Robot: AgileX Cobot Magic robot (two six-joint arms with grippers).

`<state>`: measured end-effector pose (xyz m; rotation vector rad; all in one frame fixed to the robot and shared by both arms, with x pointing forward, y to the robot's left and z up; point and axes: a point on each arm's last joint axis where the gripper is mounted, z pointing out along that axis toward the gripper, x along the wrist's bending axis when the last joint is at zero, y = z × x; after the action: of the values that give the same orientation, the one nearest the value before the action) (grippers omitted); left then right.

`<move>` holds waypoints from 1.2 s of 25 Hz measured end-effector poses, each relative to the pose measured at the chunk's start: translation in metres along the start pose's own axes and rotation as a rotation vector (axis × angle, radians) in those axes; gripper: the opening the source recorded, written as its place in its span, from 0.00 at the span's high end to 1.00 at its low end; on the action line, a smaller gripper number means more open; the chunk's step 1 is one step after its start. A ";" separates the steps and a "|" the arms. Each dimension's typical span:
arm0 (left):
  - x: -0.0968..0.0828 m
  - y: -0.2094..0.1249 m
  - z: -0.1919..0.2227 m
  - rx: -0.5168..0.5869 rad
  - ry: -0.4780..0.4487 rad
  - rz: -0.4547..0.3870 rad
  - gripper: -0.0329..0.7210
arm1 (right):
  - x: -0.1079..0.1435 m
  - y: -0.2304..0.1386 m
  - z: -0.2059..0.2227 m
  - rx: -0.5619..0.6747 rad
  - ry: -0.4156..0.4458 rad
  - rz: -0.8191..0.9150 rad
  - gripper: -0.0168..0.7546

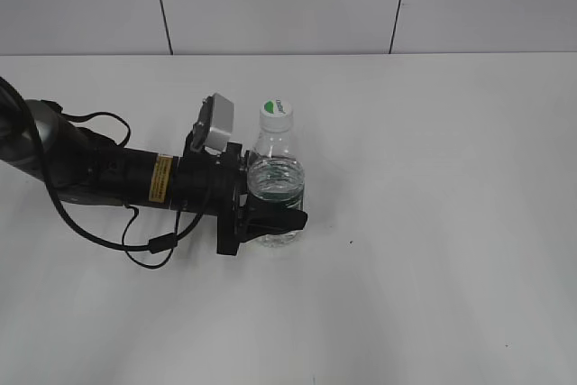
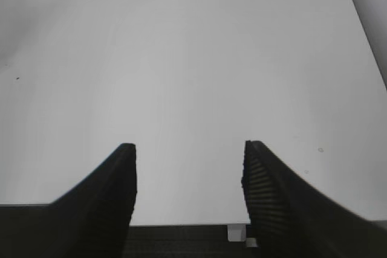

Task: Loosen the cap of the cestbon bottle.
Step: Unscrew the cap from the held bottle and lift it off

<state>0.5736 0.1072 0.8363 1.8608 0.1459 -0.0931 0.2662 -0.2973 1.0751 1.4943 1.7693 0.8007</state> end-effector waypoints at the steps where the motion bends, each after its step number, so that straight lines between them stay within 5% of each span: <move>1: 0.000 0.000 0.000 0.000 0.000 0.000 0.41 | 0.000 0.008 0.003 0.021 0.011 0.010 0.42; 14: 0.000 0.000 0.000 -0.001 -0.001 -0.001 0.41 | -0.006 0.102 0.048 0.241 0.101 0.149 0.42; 20: 0.000 0.000 0.000 -0.002 -0.002 -0.001 0.41 | -0.008 0.132 0.092 0.465 0.141 0.177 0.42; 30: 0.000 0.000 0.000 -0.003 -0.002 -0.001 0.41 | -0.016 0.199 0.166 0.514 0.156 0.215 0.42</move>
<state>0.5735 0.1072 0.8363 1.8581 0.1452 -0.0954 0.5163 -0.2778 1.1410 2.0290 2.0589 0.6016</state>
